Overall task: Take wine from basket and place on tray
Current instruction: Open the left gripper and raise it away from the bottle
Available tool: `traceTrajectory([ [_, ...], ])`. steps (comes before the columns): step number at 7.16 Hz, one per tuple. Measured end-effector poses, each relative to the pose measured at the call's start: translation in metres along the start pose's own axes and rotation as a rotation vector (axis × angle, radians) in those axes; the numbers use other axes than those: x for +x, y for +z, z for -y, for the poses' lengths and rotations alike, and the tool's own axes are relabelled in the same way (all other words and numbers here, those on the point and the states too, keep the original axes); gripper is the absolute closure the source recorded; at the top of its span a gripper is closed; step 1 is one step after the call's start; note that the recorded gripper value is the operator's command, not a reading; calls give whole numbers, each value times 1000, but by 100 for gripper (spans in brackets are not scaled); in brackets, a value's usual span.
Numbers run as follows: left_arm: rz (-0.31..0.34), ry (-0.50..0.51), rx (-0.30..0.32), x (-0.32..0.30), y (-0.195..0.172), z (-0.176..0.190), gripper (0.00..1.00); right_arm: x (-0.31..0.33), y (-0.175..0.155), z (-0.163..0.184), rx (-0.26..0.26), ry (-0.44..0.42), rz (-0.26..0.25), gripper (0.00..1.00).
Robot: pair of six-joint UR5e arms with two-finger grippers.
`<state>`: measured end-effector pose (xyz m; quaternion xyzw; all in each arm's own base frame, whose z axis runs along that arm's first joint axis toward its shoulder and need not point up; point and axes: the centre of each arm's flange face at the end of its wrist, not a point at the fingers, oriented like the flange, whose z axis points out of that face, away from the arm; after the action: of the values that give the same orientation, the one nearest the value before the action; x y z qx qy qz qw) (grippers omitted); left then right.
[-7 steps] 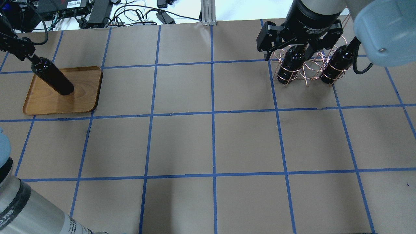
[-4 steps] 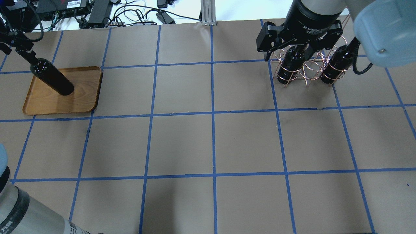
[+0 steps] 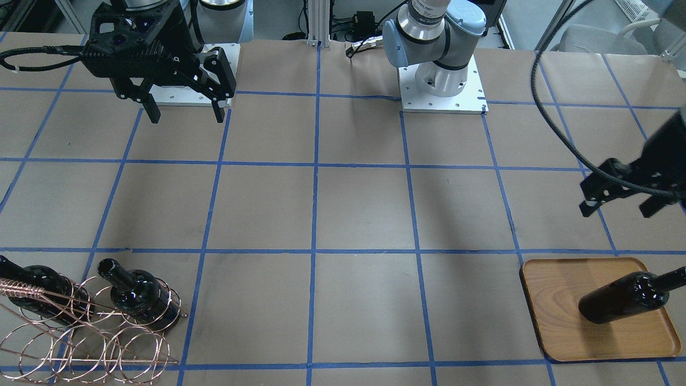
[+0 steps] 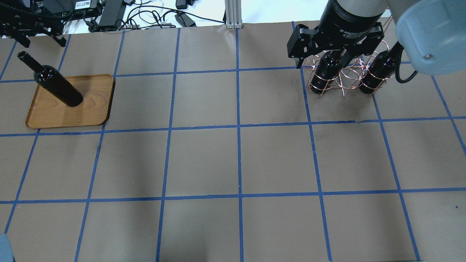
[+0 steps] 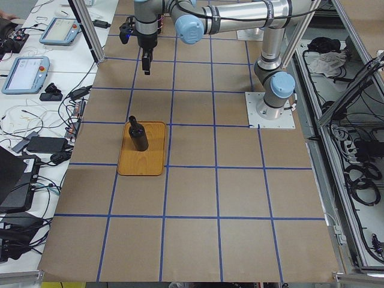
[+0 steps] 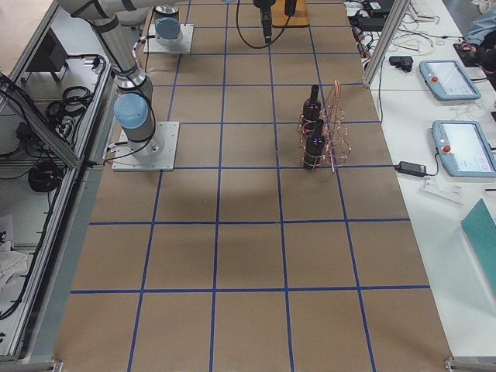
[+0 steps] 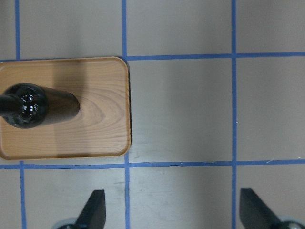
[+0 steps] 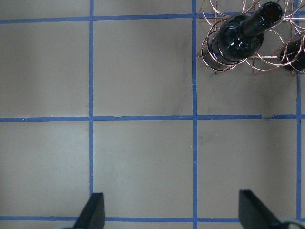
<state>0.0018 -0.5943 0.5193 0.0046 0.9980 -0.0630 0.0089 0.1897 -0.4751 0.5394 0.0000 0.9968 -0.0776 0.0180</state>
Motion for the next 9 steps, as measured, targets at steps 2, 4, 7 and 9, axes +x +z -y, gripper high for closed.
traceTrajectory([
  [2, -16, -14, 24, 80, -17, -22, 0, 0, 0, 0, -1, 0, 0, 0],
  [4, -26, 10, 42, 133, -30, -50, 0, 0, 1, 0, -1, 0, 0, 0],
  [7, -26, 34, 26, 147, -30, -88, 0, 0, 1, 0, -1, 0, 0, 0],
  [9, -27, 36, 18, 148, -27, -98, 0, 0, 1, 0, -1, 0, 0, 0],
])
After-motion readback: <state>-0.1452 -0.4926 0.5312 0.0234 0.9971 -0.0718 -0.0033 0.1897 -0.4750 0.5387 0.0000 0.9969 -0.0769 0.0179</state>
